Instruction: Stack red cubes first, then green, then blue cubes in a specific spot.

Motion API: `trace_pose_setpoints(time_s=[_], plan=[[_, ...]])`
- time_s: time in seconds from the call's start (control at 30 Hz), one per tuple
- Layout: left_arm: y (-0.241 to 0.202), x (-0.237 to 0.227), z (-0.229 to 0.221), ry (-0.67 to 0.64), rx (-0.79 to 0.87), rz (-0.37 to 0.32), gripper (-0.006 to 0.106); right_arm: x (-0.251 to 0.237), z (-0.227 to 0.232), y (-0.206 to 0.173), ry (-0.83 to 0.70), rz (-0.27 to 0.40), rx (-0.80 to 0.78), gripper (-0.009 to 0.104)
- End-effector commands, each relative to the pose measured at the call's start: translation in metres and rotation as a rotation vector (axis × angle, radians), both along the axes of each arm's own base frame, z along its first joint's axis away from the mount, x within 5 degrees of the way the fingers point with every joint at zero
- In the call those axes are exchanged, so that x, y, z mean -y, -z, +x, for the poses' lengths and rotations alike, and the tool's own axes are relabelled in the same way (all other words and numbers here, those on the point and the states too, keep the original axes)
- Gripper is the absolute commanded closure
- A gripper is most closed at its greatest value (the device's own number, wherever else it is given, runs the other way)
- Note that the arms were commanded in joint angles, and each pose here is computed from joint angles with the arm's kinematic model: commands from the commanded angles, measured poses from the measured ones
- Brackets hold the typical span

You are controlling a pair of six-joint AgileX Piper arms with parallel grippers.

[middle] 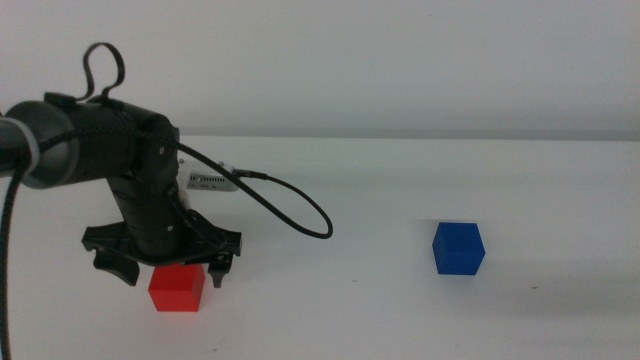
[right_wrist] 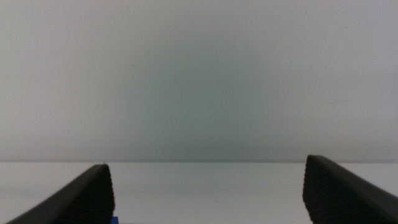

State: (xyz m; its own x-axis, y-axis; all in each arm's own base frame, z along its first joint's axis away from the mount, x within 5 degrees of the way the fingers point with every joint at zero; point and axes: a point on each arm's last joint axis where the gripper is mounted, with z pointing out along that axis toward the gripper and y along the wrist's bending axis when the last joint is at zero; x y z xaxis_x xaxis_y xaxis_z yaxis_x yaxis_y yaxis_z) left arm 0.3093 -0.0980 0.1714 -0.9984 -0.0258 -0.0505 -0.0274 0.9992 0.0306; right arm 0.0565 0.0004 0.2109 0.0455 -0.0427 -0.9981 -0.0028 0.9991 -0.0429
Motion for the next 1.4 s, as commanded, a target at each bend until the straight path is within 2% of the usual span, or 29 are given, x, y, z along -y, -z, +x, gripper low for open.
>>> trace_pose_setpoints(time_s=[0.0,0.2,0.3,0.4,0.5,0.53,0.57,0.6,0.77,0.93,1.07,1.2,1.37], plan=[[0.006,0.0,0.002,-0.012,-0.001,0.0,0.007,0.001,-0.001,0.012,0.011,-0.016,0.005,0.014],[0.012,0.0,0.003,-0.011,-0.014,0.006,0.01,0.001,-0.001,0.012,0.011,-0.016,0.005,0.014],[0.012,0.0,0.003,-0.001,-0.013,0.008,0.021,0.001,-0.001,0.012,0.011,-0.016,0.005,0.014],[0.012,-0.001,0.004,-0.017,-0.013,-0.006,0.041,0.001,-0.001,0.012,0.011,-0.016,0.005,0.014],[0.013,-0.001,0.003,-0.03,-0.024,-0.014,0.068,0.001,-0.001,0.012,0.011,-0.016,0.005,0.014],[0.013,-0.001,0.003,-0.032,-0.024,-0.014,0.078,0.001,-0.001,0.012,0.011,-0.016,0.005,0.014],[0.011,0.0,0.003,-0.043,-0.024,-0.023,0.096,0.001,-0.001,0.012,0.011,-0.016,0.005,0.014],[0.007,0.001,0.003,-0.053,-0.024,-0.034,0.102,0.001,-0.001,0.012,0.011,-0.016,0.005,0.014],[-0.04,0.018,-0.004,-0.102,-0.004,-0.019,0.102,0.001,-0.001,0.012,0.011,-0.016,0.005,0.014],[-0.071,0.068,-0.005,-0.13,0.019,-0.029,0.102,0.001,-0.001,0.012,0.011,-0.016,0.005,0.014],[-0.072,0.113,0.002,-0.06,0.035,-0.023,0.102,0.001,-0.001,0.012,0.011,-0.016,0.005,0.014],[-0.054,0.162,0.009,0.009,-0.001,0.007,0.102,0.001,-0.001,0.012,0.011,-0.016,0.005,0.014],[-0.034,0.201,0.02,0.049,0.006,-0.01,0.102,0.001,-0.001,0.012,0.011,-0.016,0.005,0.014]])
